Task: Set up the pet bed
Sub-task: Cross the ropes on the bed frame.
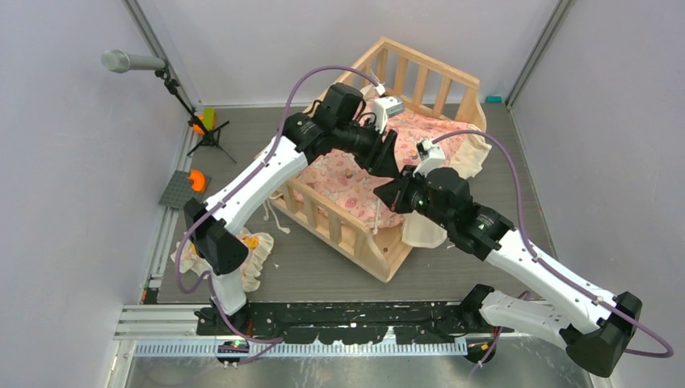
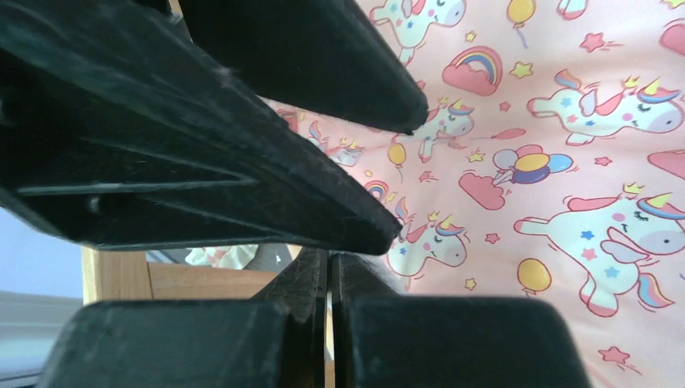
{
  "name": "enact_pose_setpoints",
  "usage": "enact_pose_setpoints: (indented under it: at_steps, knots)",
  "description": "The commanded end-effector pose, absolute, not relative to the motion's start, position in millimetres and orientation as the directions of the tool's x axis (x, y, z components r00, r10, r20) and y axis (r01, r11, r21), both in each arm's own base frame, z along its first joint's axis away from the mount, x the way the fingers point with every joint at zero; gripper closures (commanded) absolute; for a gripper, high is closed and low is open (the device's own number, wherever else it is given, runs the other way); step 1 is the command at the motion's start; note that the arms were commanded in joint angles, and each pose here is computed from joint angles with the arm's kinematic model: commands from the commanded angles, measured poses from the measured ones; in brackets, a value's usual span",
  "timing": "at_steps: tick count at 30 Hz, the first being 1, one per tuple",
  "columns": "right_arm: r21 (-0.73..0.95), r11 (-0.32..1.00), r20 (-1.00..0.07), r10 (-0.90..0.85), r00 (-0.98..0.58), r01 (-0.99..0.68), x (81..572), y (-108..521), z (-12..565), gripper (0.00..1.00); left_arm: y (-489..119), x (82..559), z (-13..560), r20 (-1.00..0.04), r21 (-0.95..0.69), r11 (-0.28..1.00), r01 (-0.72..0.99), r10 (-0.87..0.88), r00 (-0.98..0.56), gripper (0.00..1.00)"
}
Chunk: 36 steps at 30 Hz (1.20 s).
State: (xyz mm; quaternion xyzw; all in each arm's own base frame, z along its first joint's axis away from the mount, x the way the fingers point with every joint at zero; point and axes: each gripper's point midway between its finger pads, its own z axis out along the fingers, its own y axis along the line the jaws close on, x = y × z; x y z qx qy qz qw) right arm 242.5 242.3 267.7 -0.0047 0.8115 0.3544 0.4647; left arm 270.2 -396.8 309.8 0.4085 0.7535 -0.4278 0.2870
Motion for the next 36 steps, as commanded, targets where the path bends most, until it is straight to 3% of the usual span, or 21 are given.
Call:
enact_pose_setpoints:
  at_steps: [1, 5, 13, 19, 24, 30, 36]
  knots:
    - [0.645, 0.661, -0.724, 0.368, -0.584, -0.383, 232, 255, 286, 1.00, -386, 266, 351, -0.854, -0.338, 0.298, 0.893, 0.303, -0.424, 0.46]
    - [0.659, 0.658, -0.704, 0.369, -0.607, -0.365, 233, 259, 281, 1.00, -373, 269, 383, -0.897, -0.283, 0.359, 0.889, 0.229, -0.378, 0.32]
    - [0.724, 0.589, -0.609, 0.303, -0.733, -0.358, 218, 287, 271, 1.00, -317, 252, 431, -0.955, -0.220, 0.510, 0.831, 0.061, -0.290, 0.29]
    - [0.754, 0.571, -0.546, 0.268, -0.794, -0.326, 215, 306, 266, 1.00, -250, 213, 403, -0.965, -0.220, 0.621, 0.753, -0.026, -0.260, 0.33]
    - [0.790, 0.516, -0.492, 0.213, -0.844, -0.330, 199, 322, 269, 1.00, -226, 182, 355, -0.949, -0.264, 0.621, 0.738, -0.033, -0.312, 0.40]
    - [0.796, 0.528, -0.438, 0.165, -0.884, -0.296, 184, 322, 262, 1.00, -225, 160, 317, -0.940, -0.299, 0.604, 0.739, -0.055, -0.336, 0.41]
    - [0.814, 0.533, -0.365, 0.163, -0.916, -0.230, 176, 321, 252, 1.00, -242, 150, 298, -0.962, -0.247, 0.616, 0.748, -0.062, -0.266, 0.43]
